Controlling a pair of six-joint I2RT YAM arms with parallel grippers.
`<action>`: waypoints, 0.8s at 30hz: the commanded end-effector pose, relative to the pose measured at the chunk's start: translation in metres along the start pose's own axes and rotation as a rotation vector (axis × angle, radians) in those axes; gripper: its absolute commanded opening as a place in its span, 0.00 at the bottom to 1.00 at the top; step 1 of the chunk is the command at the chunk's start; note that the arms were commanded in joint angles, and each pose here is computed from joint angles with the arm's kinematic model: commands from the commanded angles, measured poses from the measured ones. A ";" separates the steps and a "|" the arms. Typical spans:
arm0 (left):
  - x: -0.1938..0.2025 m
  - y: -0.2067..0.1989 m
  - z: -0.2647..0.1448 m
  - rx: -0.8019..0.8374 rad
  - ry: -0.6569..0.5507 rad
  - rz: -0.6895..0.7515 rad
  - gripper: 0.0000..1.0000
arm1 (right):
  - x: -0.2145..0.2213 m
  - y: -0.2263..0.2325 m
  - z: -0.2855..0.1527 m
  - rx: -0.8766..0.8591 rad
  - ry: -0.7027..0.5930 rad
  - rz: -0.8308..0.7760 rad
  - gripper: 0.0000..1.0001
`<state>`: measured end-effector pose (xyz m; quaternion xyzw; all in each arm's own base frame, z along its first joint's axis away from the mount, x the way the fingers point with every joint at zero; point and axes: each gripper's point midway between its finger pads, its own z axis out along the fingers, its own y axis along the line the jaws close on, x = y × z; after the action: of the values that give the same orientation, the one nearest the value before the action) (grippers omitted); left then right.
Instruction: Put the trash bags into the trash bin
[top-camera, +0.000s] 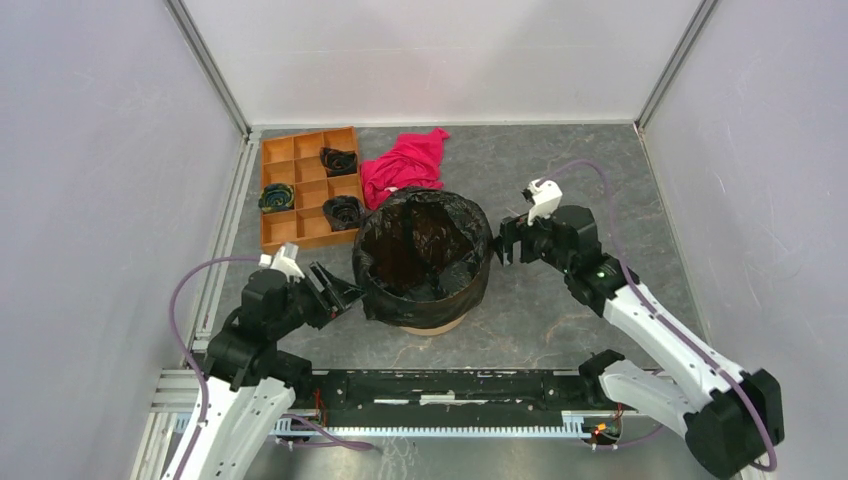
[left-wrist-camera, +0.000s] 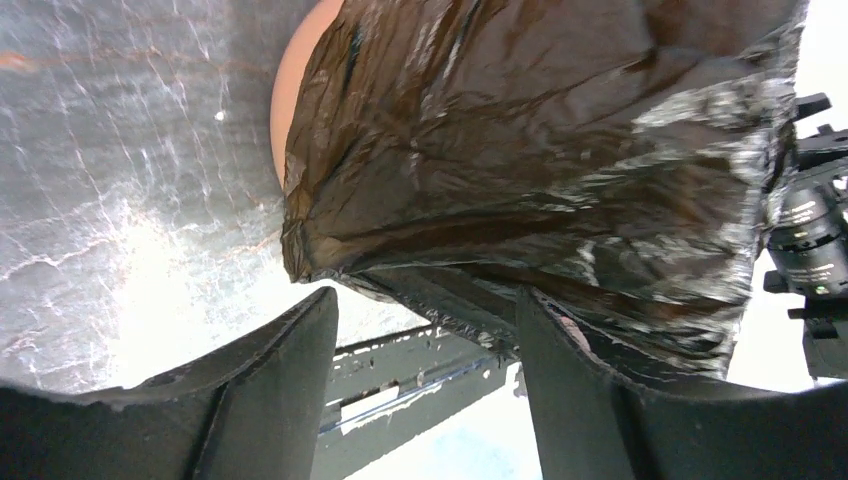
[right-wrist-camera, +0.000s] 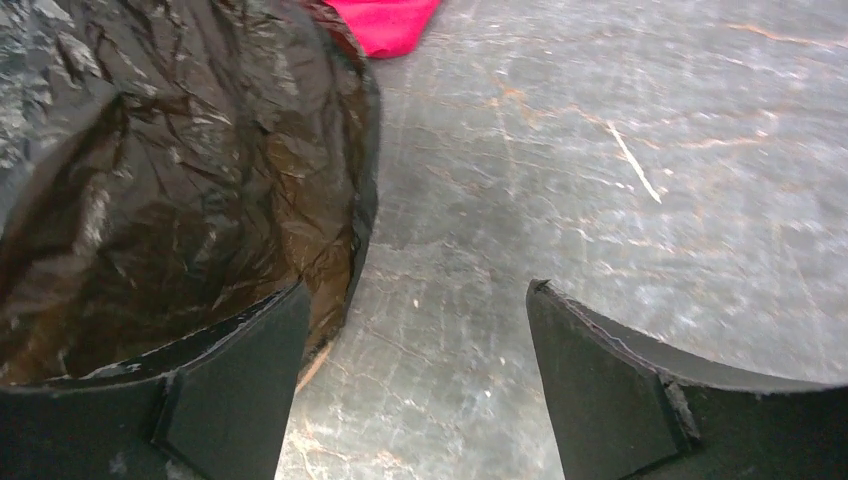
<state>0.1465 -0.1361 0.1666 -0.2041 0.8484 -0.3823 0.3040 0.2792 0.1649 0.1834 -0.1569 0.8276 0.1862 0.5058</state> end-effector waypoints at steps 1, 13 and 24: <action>-0.018 0.004 -0.011 -0.058 -0.089 0.078 0.73 | -0.052 0.038 0.016 -0.213 -0.172 -0.064 0.87; -0.040 -0.017 0.023 -0.041 -0.033 0.236 0.46 | 0.040 0.081 0.040 -0.440 -0.054 0.080 0.65; -0.044 -0.018 0.007 -0.048 -0.090 0.231 0.58 | 0.066 0.022 0.049 -0.080 0.148 0.032 0.67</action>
<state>0.1798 -0.1294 0.1629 -0.1527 0.8772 -0.3143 0.3294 0.2555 0.2245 0.0810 -0.1823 0.8414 0.3090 0.4042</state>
